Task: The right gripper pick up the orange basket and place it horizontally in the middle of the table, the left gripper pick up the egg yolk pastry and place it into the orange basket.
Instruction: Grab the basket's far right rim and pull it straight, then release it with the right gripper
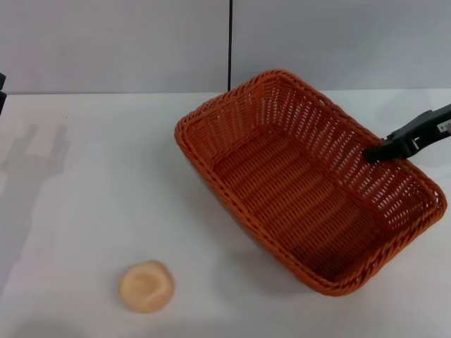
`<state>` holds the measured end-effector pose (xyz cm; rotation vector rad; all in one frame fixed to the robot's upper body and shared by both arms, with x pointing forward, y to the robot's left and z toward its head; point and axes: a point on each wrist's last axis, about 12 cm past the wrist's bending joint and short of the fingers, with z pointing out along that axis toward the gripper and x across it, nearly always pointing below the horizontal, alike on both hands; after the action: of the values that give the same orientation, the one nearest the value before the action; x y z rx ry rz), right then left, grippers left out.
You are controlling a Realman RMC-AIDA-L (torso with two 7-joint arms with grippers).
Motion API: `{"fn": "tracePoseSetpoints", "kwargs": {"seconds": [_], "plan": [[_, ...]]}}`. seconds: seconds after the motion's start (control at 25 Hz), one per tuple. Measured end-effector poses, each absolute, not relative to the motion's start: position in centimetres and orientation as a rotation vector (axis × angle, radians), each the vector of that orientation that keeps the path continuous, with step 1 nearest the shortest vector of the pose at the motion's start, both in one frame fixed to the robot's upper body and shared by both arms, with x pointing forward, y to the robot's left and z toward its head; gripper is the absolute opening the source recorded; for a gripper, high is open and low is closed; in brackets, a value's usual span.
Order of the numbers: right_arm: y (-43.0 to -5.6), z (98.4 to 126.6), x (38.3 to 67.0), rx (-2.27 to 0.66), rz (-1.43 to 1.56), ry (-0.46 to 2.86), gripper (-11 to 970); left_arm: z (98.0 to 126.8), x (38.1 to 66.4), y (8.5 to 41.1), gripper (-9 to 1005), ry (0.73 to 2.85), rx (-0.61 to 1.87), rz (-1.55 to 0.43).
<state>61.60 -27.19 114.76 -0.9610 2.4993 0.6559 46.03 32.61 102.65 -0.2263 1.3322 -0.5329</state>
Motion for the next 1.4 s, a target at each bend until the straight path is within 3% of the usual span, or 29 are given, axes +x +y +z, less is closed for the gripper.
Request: {"fn": "tracePoseSetpoints", "kwargs": {"seconds": [0.8,1.4], "plan": [[-30.6,116.8,59.9,-0.84,0.784,2.326,164,102.6,46.0,32.4,593,1.332,-0.226,-0.546],[-34.7,121.2,58.5,-0.785,0.829,2.076,174,102.7,46.2,32.3,594,1.331,-0.222,-0.555]]}}
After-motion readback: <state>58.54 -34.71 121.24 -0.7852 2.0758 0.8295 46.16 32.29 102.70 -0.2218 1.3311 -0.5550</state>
